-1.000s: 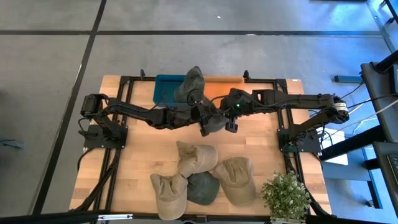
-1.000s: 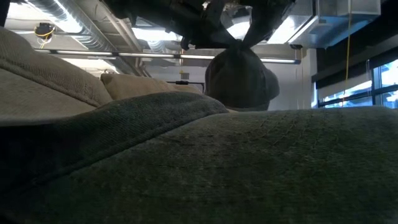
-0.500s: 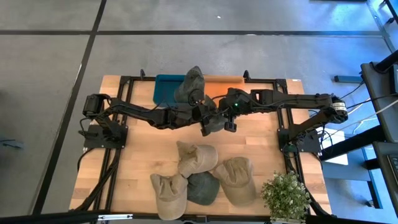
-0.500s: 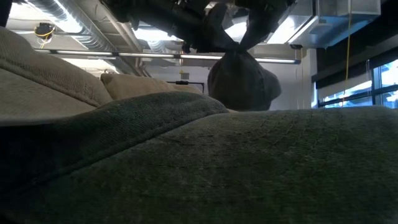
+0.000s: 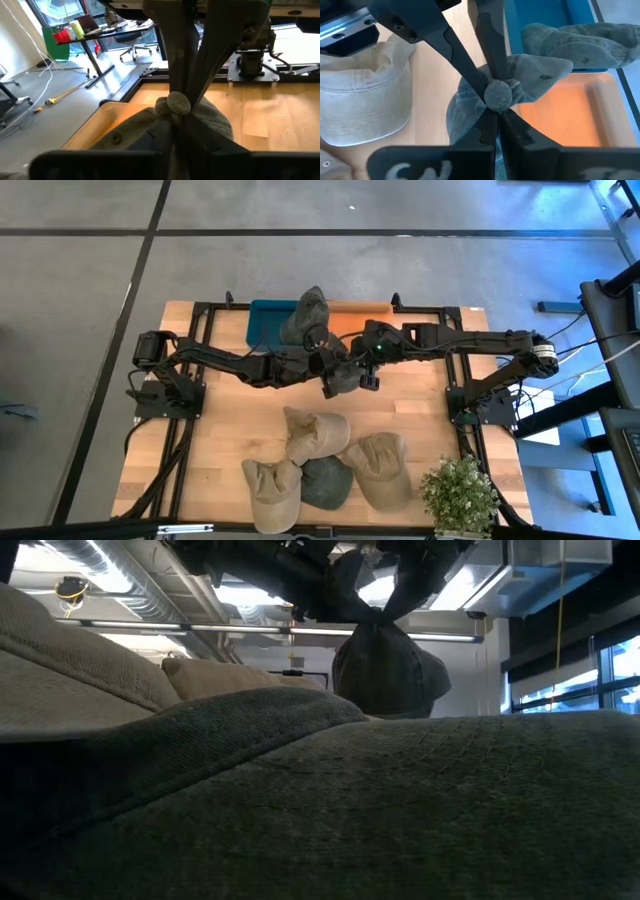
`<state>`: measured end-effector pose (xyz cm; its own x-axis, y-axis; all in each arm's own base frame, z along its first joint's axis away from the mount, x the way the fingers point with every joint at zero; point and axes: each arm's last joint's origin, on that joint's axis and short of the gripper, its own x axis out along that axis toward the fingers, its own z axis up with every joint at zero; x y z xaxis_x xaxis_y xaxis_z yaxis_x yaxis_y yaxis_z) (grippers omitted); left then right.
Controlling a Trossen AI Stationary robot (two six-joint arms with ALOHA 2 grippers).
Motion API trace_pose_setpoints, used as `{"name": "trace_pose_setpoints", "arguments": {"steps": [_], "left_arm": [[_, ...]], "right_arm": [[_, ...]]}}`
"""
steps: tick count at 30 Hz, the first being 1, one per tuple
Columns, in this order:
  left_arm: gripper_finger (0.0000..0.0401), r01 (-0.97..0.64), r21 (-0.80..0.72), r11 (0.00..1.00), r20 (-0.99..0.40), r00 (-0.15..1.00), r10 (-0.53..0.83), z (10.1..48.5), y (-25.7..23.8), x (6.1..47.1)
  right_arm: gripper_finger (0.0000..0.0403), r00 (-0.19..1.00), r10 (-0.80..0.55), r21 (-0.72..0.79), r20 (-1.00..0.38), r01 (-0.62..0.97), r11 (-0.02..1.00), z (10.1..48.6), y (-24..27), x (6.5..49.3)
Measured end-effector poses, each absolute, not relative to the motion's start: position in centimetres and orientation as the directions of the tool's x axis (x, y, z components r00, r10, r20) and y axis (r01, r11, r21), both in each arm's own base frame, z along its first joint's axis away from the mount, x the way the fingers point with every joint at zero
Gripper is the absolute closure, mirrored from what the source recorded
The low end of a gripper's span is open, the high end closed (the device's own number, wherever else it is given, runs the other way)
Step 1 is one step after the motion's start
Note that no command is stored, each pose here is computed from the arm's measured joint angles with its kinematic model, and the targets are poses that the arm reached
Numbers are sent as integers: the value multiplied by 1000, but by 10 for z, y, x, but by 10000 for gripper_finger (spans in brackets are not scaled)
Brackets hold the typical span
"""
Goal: Pick & Place hat
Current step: Put the top black cap into the blue bin
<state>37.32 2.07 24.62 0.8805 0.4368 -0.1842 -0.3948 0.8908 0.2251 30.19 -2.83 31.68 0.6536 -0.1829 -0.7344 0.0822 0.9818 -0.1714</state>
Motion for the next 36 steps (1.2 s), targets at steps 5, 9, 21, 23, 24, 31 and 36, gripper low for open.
{"name": "trace_pose_setpoints", "arguments": {"steps": [5, 9, 21, 23, 24, 31, 36], "left_arm": [[393, -394, 239, 888, -184, 879, 439, 246, 21, 373], [395, -382, 272, 883, -183, 880, 437, 247, 20, 373], [397, -306, 285, 908, -242, 894, 377, 268, 22, 354], [397, -299, 285, 911, -252, 894, 372, 276, 23, 346], [397, -299, 283, 911, -251, 894, 371, 281, 24, 342], [397, -224, 288, 931, -284, 909, 306, 319, 45, 297], [397, -185, 290, 939, -239, 936, 258, 346, 68, 259]], "right_arm": [[386, 654, -182, -171, -734, 82, 982, 317, -28, 302], [368, 652, -180, -177, -736, 72, 982, 317, -28, 302], [223, 635, -188, -178, -749, 81, 981, 324, -27, 290], [206, 662, -197, -180, -723, 96, 979, 336, -26, 280], [199, 670, -200, -177, -715, 103, 979, 341, -26, 273], [179, 725, -211, -132, -656, 164, 977, 371, -23, 231], [178, 741, -215, -123, -636, 178, 976, 378, -22, 221]]}}
